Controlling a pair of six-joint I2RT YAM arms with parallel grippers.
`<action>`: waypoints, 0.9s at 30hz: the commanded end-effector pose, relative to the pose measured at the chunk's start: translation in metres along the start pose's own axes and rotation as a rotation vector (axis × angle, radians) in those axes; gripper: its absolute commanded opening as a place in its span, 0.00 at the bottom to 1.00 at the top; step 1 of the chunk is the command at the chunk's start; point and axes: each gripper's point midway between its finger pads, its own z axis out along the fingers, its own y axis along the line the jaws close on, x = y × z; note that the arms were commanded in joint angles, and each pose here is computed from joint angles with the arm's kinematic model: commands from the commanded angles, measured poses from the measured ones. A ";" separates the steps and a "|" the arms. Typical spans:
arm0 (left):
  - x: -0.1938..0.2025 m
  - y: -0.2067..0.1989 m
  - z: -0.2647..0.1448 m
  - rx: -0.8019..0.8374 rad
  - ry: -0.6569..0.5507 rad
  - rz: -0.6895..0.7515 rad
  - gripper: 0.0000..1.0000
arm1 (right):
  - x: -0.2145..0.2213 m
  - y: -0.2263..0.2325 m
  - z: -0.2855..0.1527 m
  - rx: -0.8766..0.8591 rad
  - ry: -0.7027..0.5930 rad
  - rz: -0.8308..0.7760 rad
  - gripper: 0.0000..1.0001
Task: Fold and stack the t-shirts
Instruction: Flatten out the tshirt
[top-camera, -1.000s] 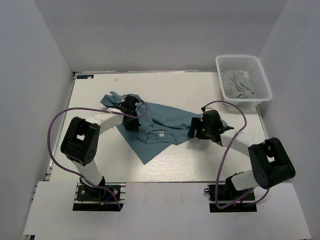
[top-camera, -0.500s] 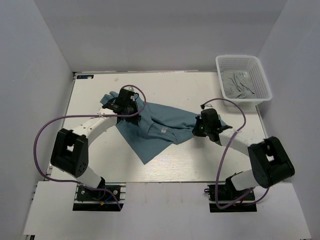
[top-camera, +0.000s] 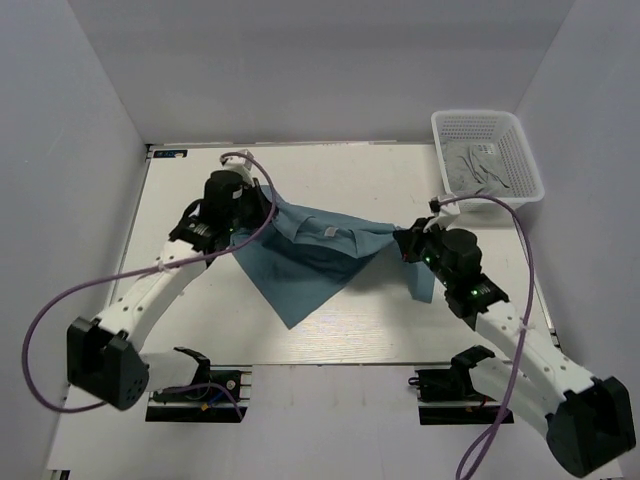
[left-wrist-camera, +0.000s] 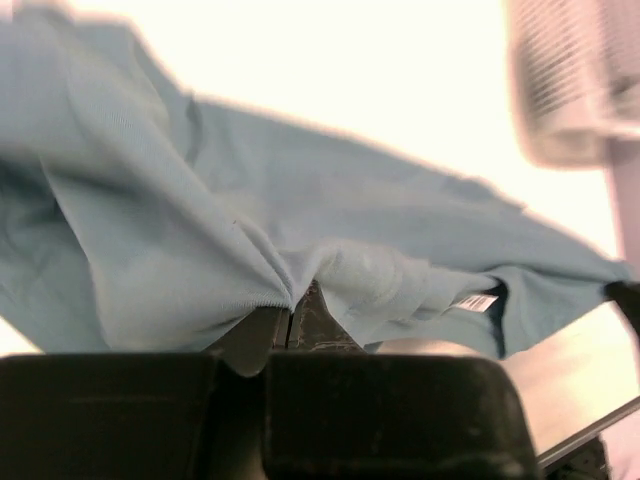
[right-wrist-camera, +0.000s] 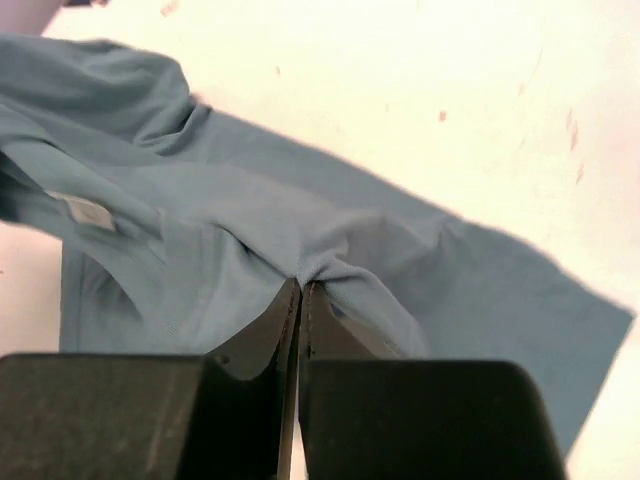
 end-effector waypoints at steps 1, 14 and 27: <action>-0.063 -0.032 -0.047 0.103 -0.236 0.052 0.00 | -0.056 0.018 -0.016 -0.072 -0.217 -0.111 0.00; -0.189 -0.125 -0.250 0.384 -0.673 0.217 0.00 | -0.244 0.086 -0.125 -0.198 -0.525 -0.217 0.00; -0.215 -0.183 -0.431 0.655 -0.880 0.355 0.00 | -0.352 0.168 -0.298 -0.517 -0.849 -0.349 0.00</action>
